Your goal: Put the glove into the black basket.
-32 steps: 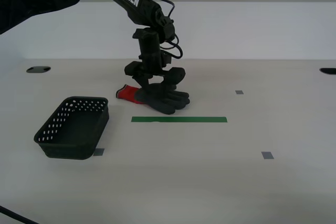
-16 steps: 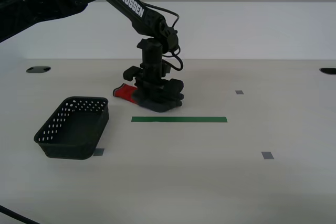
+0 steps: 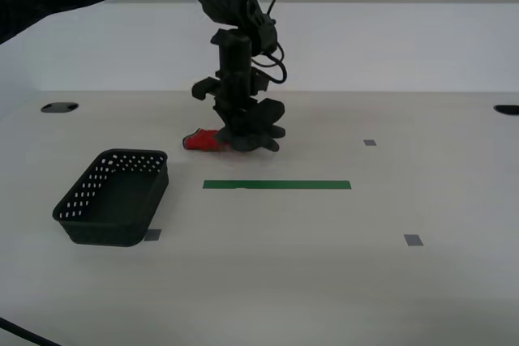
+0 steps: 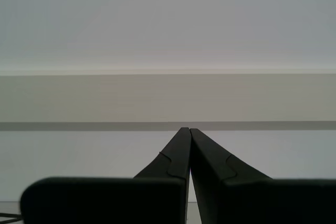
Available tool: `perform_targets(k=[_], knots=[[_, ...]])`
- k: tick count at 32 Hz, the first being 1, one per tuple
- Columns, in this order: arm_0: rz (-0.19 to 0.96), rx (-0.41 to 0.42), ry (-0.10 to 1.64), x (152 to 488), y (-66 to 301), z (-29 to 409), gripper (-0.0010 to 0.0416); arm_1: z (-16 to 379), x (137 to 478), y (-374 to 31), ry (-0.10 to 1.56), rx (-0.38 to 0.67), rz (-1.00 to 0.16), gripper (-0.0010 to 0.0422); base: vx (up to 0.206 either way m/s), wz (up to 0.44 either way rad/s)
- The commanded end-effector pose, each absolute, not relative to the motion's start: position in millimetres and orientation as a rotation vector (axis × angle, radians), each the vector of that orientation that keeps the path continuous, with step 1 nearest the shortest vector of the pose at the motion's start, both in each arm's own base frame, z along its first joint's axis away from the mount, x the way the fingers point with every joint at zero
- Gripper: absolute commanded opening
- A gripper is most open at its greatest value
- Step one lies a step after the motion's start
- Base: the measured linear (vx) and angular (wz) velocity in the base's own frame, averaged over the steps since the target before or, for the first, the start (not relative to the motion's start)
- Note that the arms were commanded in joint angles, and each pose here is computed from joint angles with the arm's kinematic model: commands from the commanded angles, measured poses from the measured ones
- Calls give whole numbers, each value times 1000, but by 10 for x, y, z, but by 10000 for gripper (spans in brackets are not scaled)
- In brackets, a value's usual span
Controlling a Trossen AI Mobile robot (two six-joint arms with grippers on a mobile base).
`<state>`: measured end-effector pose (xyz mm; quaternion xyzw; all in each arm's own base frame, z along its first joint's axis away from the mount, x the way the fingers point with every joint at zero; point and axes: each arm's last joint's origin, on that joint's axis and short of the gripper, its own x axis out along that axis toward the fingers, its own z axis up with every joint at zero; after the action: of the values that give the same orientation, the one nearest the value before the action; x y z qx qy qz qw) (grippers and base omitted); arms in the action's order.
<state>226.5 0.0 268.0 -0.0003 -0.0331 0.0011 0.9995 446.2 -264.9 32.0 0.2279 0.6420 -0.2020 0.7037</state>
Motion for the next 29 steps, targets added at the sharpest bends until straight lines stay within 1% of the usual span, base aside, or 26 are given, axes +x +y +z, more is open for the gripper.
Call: perform_targets(k=[1, 3, 7, 10, 12, 13, 14, 15, 16, 17, 18, 19, 21, 24, 29], knots=[[3, -1, -72, 2265, 0, 2689, 1, 629, 4471, -2652, 1390, 517, -472, -1, 0, 0], [3, -1, -68, 2265, 0, 2685, 1, 819, 4462, -2649, 1374, 518, -484, -1, 0, 0], [3, -1, -67, 2266, 0, 2683, 1, 1054, 4424, -2641, 1376, 493, -527, -1, 0, 0], [3, -1, -67, 2266, 1, 2683, 1, 1215, 4389, -2625, 1377, 499, -544, -1, 0, 0], [3, -1, -70, 2265, 0, 2686, 1, 1513, 4330, -2585, 1362, 518, -562, -1, 0, 0], [3, -1, -70, 2265, 0, 2686, 0, 1556, 4321, -2578, 1359, 518, -564, -1, 0, 0], [3, -1, -66, 2266, 0, 2683, 1, 1768, 4277, -2540, 1342, 522, -568, -1, 0, 0], [3, -1, -66, 2266, 0, 2682, 1, 1814, 4266, -2529, 1339, 525, -571, -1, 0, 0], [3, -1, -65, 2266, 1, 2681, 1, 1977, 4211, -2490, 1339, 532, -576, -1, 0, 0], [3, -1, -61, 2266, 1, 2678, 1, 2020, 4198, -2480, 1337, 532, -576, -1, 0, 0], [3, -1, -59, 2266, 0, 2676, 1, 2142, 4156, -2444, 1334, 532, -576, -1, 0, 0], [3, -1, -56, 2266, 1, 2673, 0, 2176, 4146, -2432, 1331, 530, -575, -1, 0, 0], [3, -1, -45, 2267, 1, 2663, 1, 2358, 4038, -2355, 1326, 526, -576, -1, 0, 0], [3, -1, -47, 2267, 1, 2664, 1, 2454, 3940, -2292, 1328, 521, -579, -1, 0, 0], [3, -1, -43, 2267, 1, 2661, 1, 2598, 3487, -1990, 1290, 502, -578, -1, 0, 0]])
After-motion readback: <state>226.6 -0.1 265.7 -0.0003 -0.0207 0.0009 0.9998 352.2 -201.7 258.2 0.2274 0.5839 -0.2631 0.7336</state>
